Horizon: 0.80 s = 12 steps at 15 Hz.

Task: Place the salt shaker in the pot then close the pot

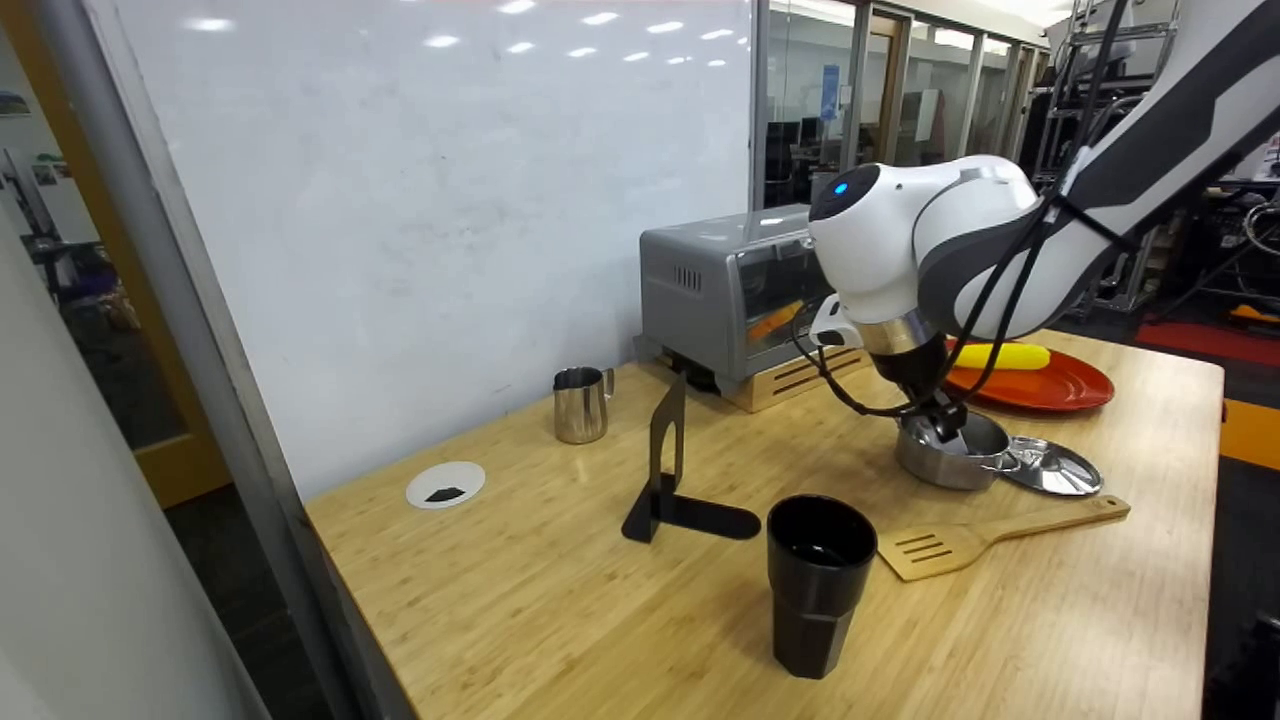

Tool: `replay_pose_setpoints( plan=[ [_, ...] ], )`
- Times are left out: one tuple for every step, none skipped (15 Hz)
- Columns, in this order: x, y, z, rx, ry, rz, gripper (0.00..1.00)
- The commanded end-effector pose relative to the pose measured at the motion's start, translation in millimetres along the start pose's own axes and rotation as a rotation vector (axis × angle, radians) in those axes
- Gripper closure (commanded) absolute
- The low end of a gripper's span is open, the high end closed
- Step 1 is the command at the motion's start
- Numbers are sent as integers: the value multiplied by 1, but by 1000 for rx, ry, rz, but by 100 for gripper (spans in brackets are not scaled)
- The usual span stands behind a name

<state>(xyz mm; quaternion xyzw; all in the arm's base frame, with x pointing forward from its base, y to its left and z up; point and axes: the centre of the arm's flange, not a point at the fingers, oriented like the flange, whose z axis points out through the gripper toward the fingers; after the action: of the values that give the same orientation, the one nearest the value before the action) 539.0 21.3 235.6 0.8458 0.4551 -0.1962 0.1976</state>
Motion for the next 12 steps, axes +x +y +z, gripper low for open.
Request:
replay_pose_setpoints(
  plan=[
    [8, -2, 4, -16, -26, -11, 36],
    [9, -3, 3, -16, -26, -13, 30],
    [9, -5, 3, -16, -25, -14, 24],
    [9, -6, 1, -18, -26, -14, 18],
    [8, -7, -1, -19, -22, -14, 10],
    [7, -8, -4, -17, -19, -11, 4],
    [6, -9, -6, -15, -16, -8, 1],
    [4, -9, -9, -15, -12, -4, 0],
    [2, -9, -12, -15, -9, 1, 0],
    [-1, -9, -16, -18, -4, 10, 0],
    [-5, -7, -21, -19, 1, 20, 0],
    [-8, -5, -24, -19, 4, 31, 0]
  ],
)
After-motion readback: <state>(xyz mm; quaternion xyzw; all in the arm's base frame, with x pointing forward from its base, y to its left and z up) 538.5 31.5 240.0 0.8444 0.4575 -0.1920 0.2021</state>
